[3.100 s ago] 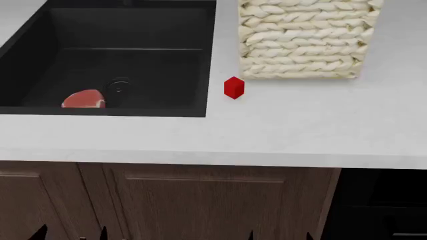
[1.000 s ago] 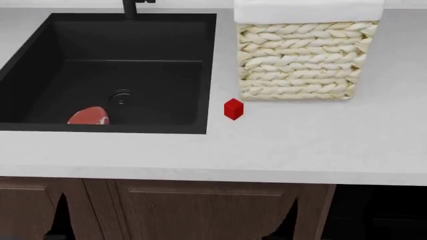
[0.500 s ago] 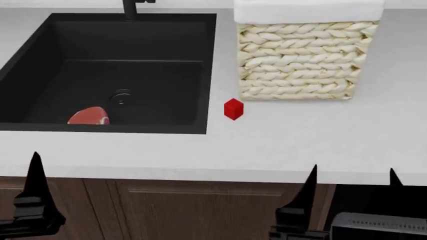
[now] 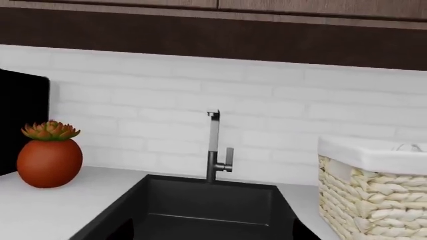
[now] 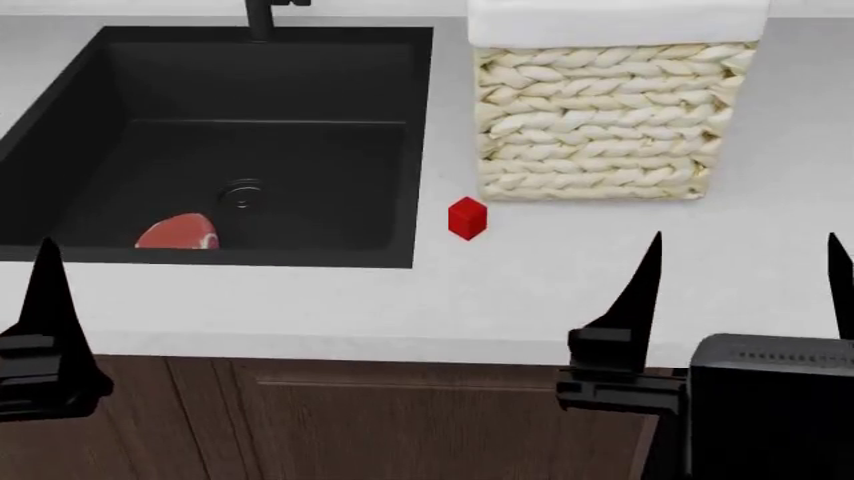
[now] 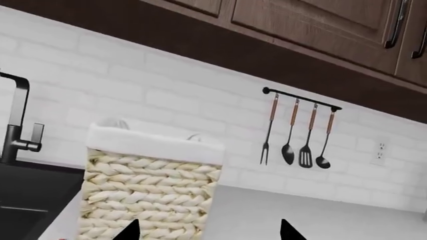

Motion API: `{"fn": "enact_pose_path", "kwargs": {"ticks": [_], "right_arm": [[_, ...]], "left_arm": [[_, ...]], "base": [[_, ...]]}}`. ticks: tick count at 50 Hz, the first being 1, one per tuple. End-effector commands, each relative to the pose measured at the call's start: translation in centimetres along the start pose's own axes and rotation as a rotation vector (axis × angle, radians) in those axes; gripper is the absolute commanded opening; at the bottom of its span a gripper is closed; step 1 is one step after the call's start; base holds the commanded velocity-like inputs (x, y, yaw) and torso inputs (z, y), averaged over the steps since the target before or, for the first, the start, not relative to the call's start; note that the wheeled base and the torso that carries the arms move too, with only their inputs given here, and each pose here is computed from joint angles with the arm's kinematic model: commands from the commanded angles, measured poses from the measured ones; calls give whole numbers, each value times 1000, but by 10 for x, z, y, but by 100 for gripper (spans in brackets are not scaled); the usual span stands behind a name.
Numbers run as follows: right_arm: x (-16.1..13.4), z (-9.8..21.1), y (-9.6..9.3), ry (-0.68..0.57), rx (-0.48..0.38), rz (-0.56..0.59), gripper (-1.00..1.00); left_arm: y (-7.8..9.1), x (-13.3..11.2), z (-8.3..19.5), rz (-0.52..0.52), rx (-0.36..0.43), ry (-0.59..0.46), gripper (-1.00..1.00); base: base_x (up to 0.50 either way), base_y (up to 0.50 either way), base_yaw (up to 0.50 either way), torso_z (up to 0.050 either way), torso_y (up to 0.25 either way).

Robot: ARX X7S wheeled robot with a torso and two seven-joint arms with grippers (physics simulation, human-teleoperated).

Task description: Turn the sink spout to the right.

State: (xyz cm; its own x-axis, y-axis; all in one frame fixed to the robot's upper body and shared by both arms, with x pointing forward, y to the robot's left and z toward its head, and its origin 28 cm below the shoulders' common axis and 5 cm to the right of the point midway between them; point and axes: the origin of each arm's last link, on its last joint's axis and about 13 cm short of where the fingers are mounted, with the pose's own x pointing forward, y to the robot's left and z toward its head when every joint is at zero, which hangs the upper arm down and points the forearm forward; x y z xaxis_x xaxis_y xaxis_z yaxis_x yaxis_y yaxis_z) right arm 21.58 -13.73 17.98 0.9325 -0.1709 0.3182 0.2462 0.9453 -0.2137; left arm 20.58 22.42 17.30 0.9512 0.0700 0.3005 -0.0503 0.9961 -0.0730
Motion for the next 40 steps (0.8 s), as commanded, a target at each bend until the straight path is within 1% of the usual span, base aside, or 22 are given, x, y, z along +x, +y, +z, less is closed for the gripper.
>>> {"fn": "enact_pose_path", "kwargs": {"ticks": [1,23,27,32,35,40], "right_arm": [[7,18,-6,-43,-9,-12,100],[10,19,-5,-53,-20,-4,100],[9,19,-5,-56,-20,-6,100],[8,20,-6,-68,-12,-4,100],[7,22,-7,-79,10,4,100],[5,23,-7,-90,11,9,100]], "left_arm": [[-2,3,8,-11,2,-19,100],[-1,4,14,-12,5,-34,100],[0,4,15,-14,-10,-41,100],[1,4,14,-11,-15,-42,100],[1,5,15,-6,-13,-44,100],[2,4,15,-14,-21,-45,100]], "base": [[0,0,0,0,0],[0,0,0,0,0],[0,0,0,0,0],[0,0,0,0,0],[0,0,0,0,0],[0,0,0,0,0]]}}
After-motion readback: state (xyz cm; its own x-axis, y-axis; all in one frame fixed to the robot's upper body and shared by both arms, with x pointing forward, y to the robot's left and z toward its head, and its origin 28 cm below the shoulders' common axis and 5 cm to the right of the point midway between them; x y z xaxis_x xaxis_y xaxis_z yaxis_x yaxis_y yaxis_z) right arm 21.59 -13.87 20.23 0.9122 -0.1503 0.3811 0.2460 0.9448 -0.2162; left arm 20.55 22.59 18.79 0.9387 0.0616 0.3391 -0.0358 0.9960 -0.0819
